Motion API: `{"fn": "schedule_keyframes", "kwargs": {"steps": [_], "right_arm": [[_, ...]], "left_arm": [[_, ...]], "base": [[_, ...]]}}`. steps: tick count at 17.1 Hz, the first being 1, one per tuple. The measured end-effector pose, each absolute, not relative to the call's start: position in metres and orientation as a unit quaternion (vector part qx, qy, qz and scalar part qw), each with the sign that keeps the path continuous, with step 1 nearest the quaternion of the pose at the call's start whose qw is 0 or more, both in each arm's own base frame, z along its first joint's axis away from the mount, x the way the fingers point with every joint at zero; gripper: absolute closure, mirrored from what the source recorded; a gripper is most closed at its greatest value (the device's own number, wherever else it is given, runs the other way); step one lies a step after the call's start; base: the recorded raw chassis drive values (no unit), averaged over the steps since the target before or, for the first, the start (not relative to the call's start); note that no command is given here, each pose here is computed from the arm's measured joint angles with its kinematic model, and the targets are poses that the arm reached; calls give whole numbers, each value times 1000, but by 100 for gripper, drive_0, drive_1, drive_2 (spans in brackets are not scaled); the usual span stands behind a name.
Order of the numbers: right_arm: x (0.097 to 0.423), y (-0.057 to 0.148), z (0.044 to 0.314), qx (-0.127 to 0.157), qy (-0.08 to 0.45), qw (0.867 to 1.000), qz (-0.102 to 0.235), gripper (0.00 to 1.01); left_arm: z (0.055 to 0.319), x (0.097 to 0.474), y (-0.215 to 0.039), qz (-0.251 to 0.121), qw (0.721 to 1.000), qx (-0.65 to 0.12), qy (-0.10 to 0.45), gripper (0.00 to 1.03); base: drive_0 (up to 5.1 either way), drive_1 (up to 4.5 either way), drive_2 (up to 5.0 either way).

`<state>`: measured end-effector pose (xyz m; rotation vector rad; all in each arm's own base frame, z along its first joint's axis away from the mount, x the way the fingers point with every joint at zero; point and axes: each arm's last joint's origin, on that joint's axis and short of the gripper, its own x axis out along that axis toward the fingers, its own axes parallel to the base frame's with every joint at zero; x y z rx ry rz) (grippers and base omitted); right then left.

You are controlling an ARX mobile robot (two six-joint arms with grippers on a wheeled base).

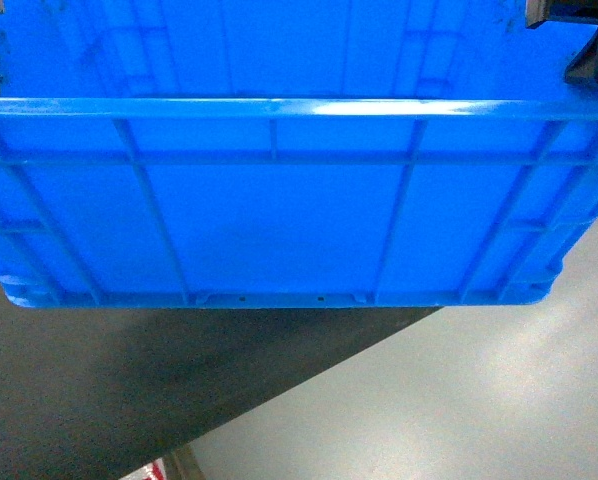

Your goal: Place box next to blue box on left shelf

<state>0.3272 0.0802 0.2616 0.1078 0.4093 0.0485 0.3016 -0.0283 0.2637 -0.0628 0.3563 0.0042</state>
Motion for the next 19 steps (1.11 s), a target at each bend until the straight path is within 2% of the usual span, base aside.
{"fn": "schedule_keyframes", "kwargs": {"steps": [19], "right_arm": [[327, 80, 262, 53, 204, 977, 24, 91]], "left_arm": [[264, 302, -28, 2, 984, -31, 178, 95]], "base": [[-154, -154, -154]]}}
